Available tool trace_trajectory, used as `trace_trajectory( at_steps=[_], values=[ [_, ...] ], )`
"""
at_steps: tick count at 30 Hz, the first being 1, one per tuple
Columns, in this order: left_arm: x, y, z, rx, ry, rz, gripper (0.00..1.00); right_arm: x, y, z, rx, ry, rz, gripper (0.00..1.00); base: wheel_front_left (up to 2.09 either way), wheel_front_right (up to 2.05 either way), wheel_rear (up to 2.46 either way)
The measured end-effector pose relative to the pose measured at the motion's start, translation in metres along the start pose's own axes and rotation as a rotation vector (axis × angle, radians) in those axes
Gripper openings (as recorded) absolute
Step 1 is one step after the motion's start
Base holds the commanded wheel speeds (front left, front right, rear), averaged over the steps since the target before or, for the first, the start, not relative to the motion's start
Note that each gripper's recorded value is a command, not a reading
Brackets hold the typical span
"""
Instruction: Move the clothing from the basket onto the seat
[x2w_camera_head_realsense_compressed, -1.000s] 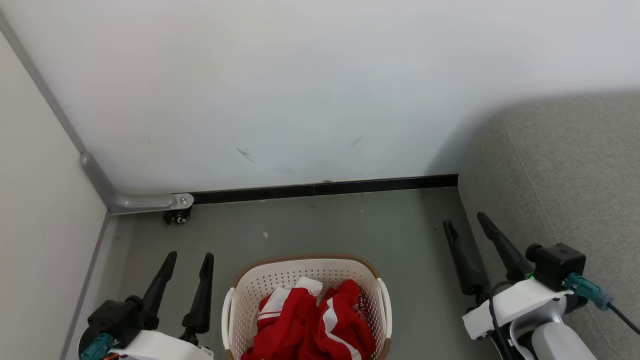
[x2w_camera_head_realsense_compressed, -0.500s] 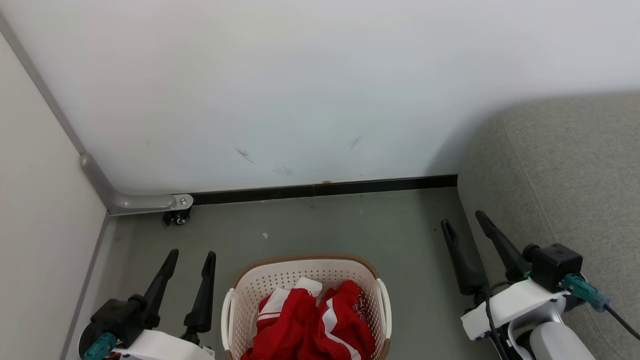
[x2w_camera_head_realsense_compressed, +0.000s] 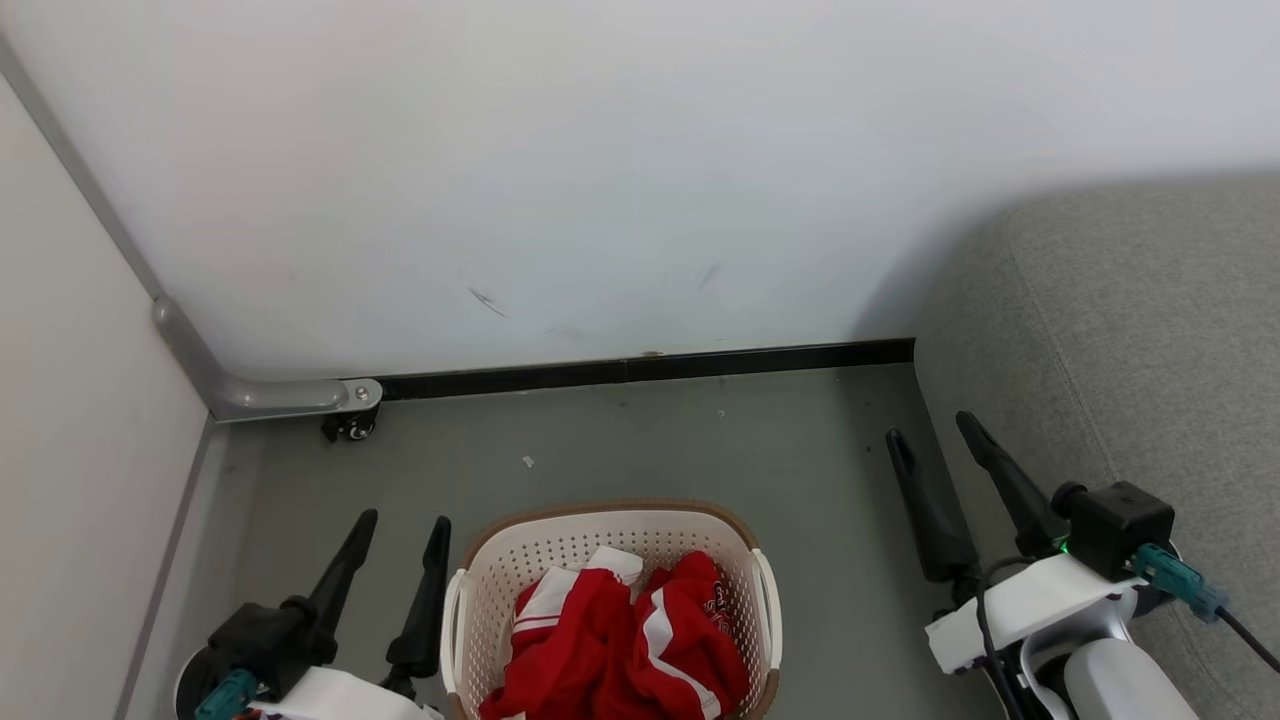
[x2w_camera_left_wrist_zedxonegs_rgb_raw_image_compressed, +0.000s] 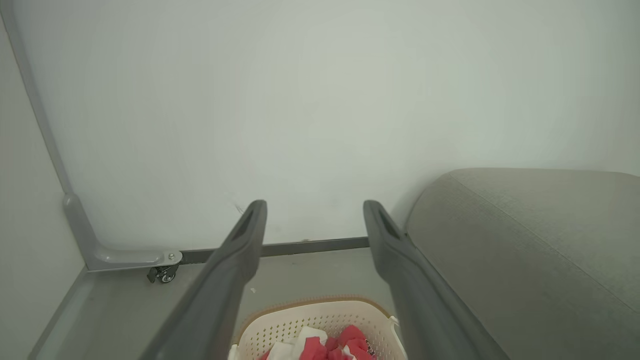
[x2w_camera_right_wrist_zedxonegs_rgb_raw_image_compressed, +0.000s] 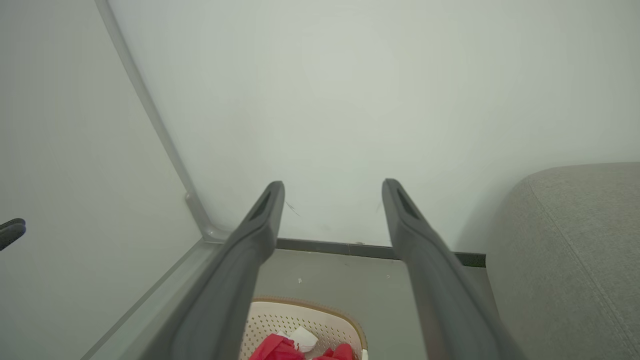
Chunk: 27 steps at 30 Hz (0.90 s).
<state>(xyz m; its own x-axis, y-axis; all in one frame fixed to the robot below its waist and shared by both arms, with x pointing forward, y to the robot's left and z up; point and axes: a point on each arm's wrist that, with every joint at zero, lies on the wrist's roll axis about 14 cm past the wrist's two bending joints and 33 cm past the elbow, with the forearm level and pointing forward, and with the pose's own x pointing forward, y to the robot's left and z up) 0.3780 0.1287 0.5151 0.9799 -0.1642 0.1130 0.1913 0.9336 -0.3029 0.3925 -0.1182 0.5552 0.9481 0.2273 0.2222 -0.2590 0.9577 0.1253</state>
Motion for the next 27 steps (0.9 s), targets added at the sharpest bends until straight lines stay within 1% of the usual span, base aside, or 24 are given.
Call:
trace_trajectory(
  at_steps=[22,27],
  values=[
    [-0.01,-0.024,-0.072,-0.014,0.225,-0.075,1.0,0.005,-0.024,0.002,-0.008,-0.018,-0.069,1.0,0.0,0.0,0.0],
    [-0.005,-0.031,-0.084,-0.011,0.263,-0.101,1.0,0.006,-0.03,0.001,-0.01,-0.019,-0.084,1.0,0.0,0.0,0.0]
  ],
)
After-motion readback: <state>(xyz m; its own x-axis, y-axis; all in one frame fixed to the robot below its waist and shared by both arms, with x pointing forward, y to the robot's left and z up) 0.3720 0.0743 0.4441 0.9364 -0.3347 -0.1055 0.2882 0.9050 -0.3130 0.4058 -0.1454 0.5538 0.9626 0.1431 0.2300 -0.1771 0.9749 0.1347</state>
